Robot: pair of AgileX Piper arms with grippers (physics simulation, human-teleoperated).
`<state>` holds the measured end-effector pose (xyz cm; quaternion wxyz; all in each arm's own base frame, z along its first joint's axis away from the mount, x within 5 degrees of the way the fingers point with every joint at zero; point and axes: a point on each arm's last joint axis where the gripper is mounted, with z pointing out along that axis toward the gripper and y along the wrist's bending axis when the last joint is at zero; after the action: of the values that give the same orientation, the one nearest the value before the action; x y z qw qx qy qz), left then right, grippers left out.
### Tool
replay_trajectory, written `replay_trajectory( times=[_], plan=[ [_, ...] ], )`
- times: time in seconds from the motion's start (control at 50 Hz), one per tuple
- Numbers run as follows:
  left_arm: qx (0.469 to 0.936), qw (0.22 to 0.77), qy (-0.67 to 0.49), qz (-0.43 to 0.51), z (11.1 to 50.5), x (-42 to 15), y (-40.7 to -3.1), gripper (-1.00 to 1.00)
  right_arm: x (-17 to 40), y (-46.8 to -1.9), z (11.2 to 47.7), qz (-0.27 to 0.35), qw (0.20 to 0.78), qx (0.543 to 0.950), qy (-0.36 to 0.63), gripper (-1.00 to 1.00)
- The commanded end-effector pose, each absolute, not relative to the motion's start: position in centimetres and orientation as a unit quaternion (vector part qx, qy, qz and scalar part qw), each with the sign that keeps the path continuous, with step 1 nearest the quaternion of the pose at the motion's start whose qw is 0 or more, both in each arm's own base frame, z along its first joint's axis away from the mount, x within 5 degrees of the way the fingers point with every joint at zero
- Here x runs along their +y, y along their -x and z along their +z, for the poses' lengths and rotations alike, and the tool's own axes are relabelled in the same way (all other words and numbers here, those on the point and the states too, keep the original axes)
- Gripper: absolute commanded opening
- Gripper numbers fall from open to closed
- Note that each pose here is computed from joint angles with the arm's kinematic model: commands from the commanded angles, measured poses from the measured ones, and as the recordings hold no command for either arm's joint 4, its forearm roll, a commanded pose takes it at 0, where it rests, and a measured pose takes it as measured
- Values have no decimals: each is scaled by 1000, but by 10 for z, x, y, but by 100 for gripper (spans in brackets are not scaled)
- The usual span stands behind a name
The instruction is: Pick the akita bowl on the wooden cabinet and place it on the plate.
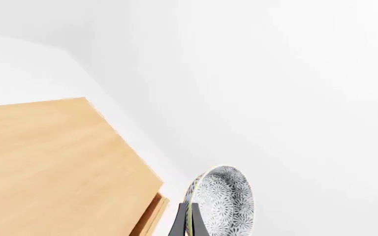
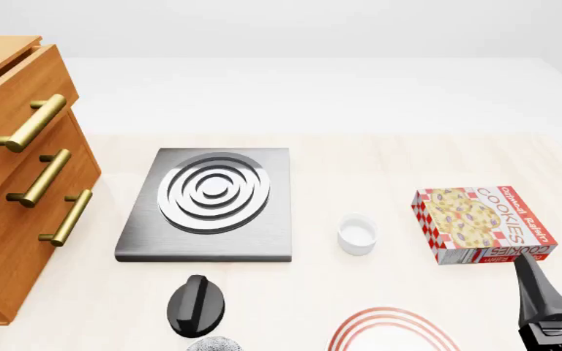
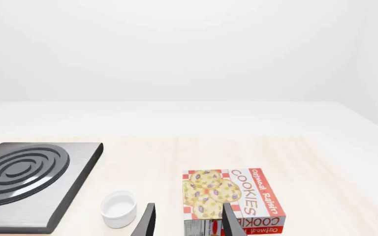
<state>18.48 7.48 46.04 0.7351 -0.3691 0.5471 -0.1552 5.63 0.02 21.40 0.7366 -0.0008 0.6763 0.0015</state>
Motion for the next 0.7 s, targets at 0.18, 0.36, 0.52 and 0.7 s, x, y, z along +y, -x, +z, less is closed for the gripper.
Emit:
replay_trajectory(
  times=[0.18,0.36,0.52,0.7],
  plan=[
    [552,736,322,-223,490,39,-164,-100,0,-56,214,2,736,676,1,100],
    [563,732,293,-248,503,25,-162,-100,0,-56,214,1,737,676,1,100],
    [580,723,259,-271,514,10,-159,-100,0,-56,214,2,737,676,1,100],
    [591,715,228,-296,523,-4,-154,-100,0,-56,214,1,737,676,1,100]
  ],
)
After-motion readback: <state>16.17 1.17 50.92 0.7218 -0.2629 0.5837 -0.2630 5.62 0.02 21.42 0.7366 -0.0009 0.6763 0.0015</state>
